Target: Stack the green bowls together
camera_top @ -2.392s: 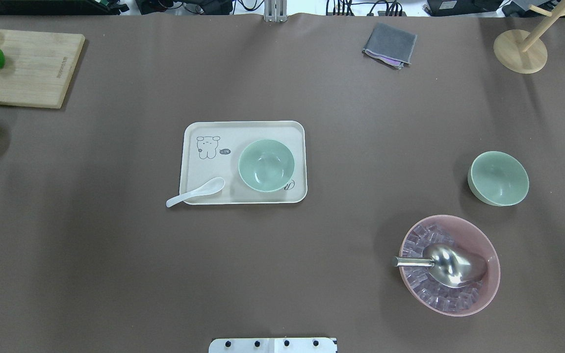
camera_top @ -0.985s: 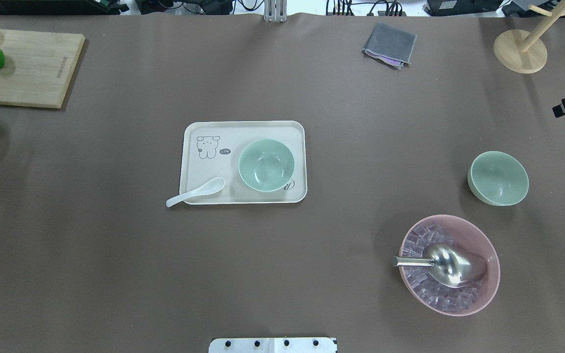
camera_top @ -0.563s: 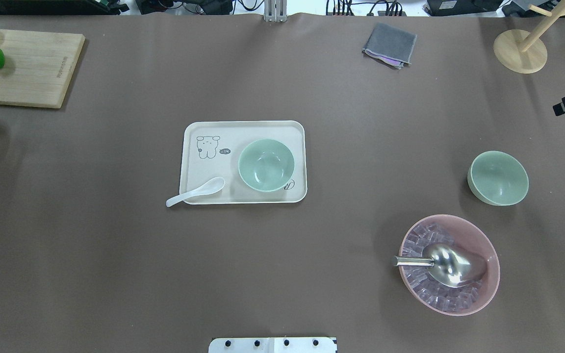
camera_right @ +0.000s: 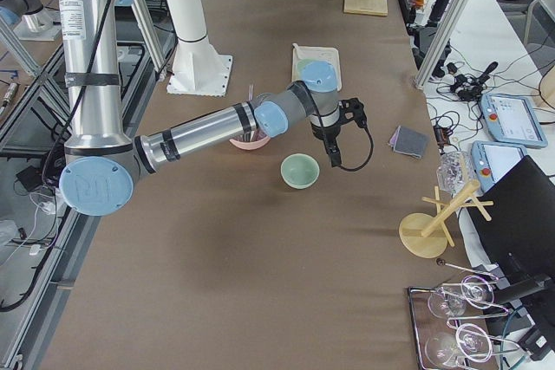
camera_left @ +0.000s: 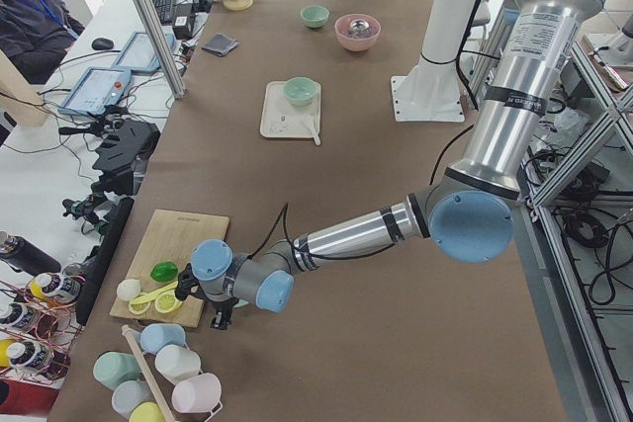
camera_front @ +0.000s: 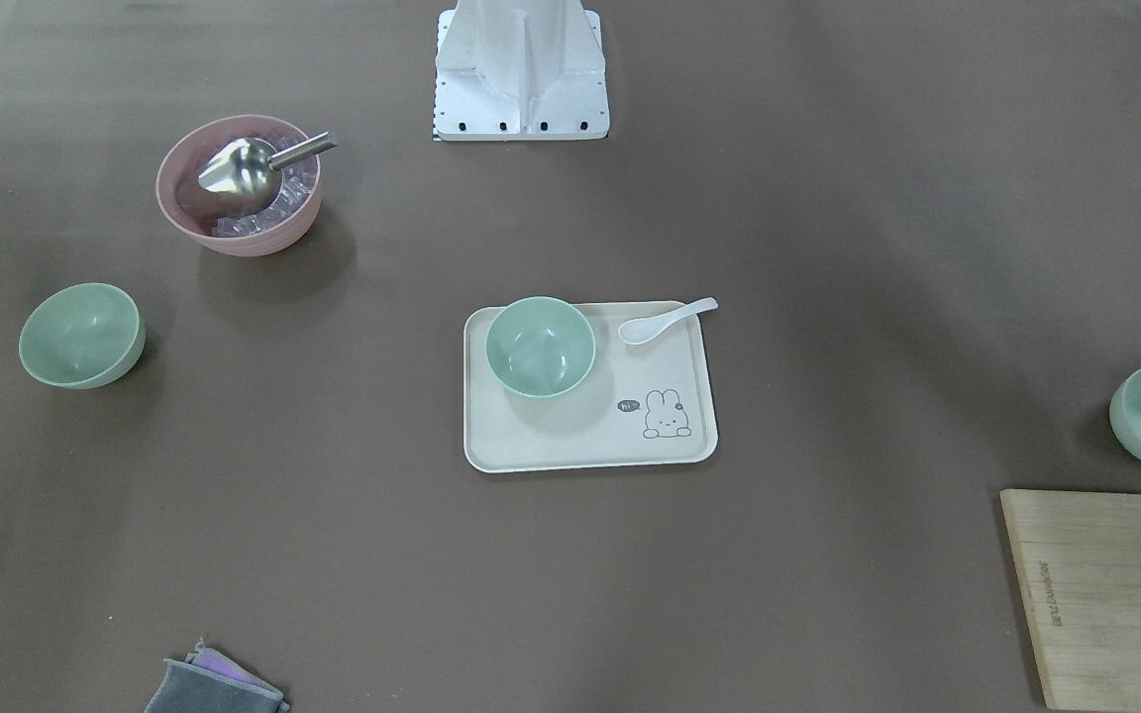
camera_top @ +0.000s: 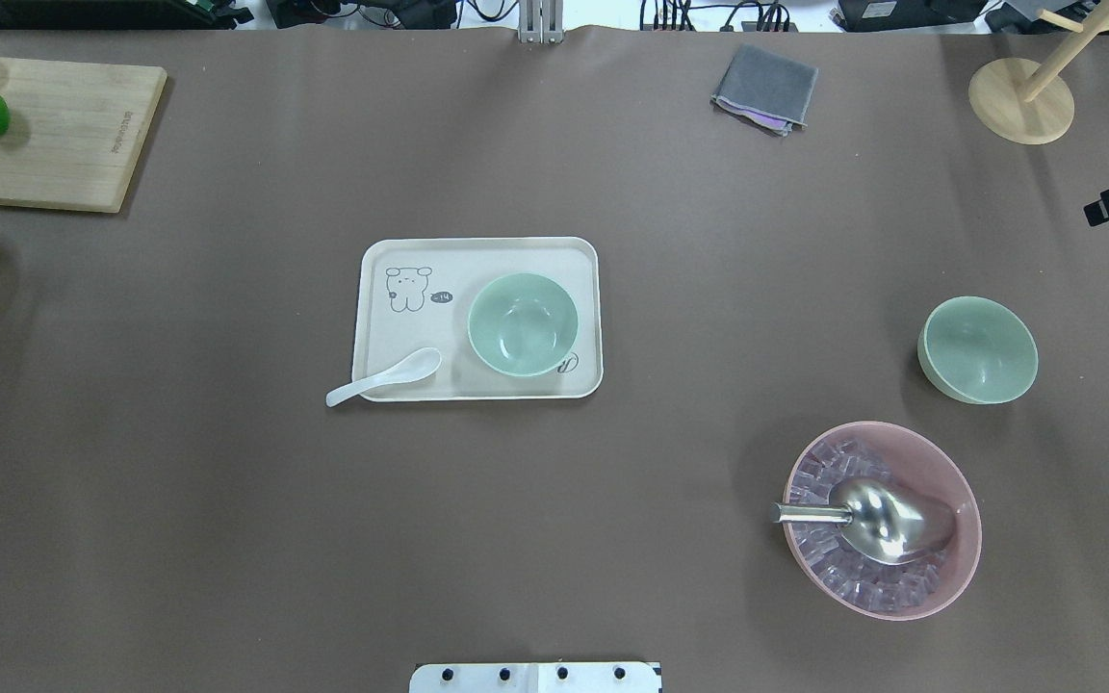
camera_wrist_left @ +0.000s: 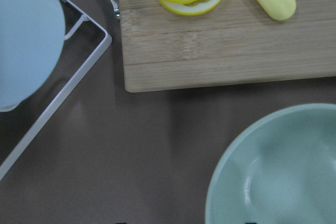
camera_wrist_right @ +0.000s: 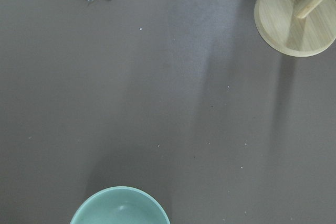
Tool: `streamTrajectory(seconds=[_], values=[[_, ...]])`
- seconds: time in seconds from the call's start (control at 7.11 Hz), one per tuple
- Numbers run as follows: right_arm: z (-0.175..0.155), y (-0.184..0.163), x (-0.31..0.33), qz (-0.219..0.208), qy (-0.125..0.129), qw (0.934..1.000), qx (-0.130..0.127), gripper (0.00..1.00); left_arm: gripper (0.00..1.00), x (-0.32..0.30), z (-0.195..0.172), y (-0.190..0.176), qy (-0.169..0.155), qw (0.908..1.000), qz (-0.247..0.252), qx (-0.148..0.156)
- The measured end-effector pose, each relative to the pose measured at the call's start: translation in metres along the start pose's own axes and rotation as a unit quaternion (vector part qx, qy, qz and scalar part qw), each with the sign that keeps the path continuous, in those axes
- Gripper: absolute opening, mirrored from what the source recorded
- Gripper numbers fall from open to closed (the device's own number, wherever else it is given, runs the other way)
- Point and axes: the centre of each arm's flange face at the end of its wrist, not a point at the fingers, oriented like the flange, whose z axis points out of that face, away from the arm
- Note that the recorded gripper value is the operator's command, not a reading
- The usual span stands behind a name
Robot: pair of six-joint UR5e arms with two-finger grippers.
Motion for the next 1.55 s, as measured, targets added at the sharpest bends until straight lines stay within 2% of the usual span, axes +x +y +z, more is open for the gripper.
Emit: streamTrajectory(seconds=[0.28, 0.42, 0.7, 1.13, 1.55], values=[[0.000, 0.001, -0.003, 0.006, -0.004, 0.9999, 0.009, 0.99, 0.32, 0.001, 0.000, 0.000, 0.002, 1.0000, 0.001, 0.000], [0.000, 0.002, -0.005, 0.007, -0.006, 0.9999, 0.013, 0.99, 0.25, 0.002, -0.001, -0.002, 0.002, 1.0000, 0.001, 0.001], [0.000, 0.002, -0.005, 0.007, -0.008, 0.9998, 0.016, 0.99, 0.00, 0.005, -0.002, -0.005, 0.003, 1.0000, -0.003, 0.003], [0.000, 0.002, -0.005, 0.007, -0.008, 0.9998, 0.016, 0.99, 0.00, 0.025, -0.018, -0.018, 0.022, 0.9994, -0.018, 0.018], [0.001, 0.003, -0.004, 0.008, -0.008, 0.9998, 0.014, 0.99, 0.00, 0.099, -0.090, -0.058, 0.047, 0.9943, -0.065, 0.070]])
